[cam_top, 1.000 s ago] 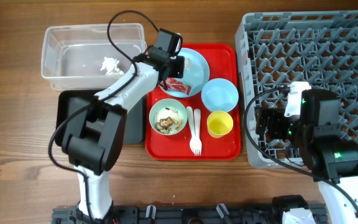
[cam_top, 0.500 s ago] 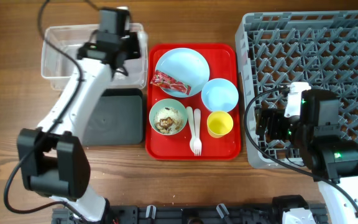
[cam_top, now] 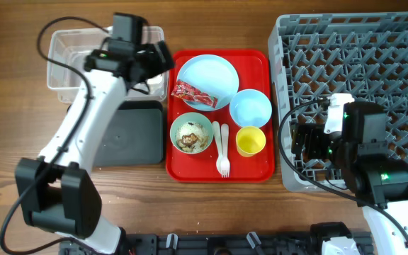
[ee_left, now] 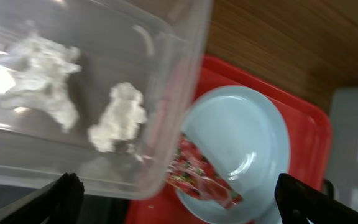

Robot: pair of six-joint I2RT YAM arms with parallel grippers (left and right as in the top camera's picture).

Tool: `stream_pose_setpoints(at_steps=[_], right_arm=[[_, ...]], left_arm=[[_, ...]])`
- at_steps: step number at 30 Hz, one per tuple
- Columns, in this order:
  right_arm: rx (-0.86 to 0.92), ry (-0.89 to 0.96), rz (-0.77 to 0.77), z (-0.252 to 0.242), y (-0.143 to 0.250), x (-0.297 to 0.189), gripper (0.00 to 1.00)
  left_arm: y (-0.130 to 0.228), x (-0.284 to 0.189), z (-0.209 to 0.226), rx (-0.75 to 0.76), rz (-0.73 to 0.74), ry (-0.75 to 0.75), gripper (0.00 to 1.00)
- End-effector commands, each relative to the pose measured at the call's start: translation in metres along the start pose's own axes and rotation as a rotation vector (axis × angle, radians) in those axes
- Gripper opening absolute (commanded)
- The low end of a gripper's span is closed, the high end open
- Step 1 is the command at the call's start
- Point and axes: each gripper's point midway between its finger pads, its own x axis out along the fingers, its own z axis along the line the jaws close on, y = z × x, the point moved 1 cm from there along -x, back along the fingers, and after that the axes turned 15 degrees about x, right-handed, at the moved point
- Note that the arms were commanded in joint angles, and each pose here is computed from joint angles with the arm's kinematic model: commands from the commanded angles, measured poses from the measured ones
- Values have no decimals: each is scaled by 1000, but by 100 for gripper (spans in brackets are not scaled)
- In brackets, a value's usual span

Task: Sort waste into correct bins and load items into the dishwasher rack
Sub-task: 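Reach the left gripper to the plate and grasp the red wrapper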

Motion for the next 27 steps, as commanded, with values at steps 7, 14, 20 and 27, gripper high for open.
stream_pose_setpoints(at_steps=[7,14,20,27], right_arm=[[12,-21,-14,6,-6,-4,100],[13,-21,-13,6,-5,-4,100],[12,-21,-13,6,-5,-4,100],[12,-21,-13,6,-5,-4,100]], left_arm=[[58,46,-89,99,83,29,100],[84,110,-98,128,128,20,96],[98,134,-91,131,165,-3,88],[94,148,-97,130,128,20,58]])
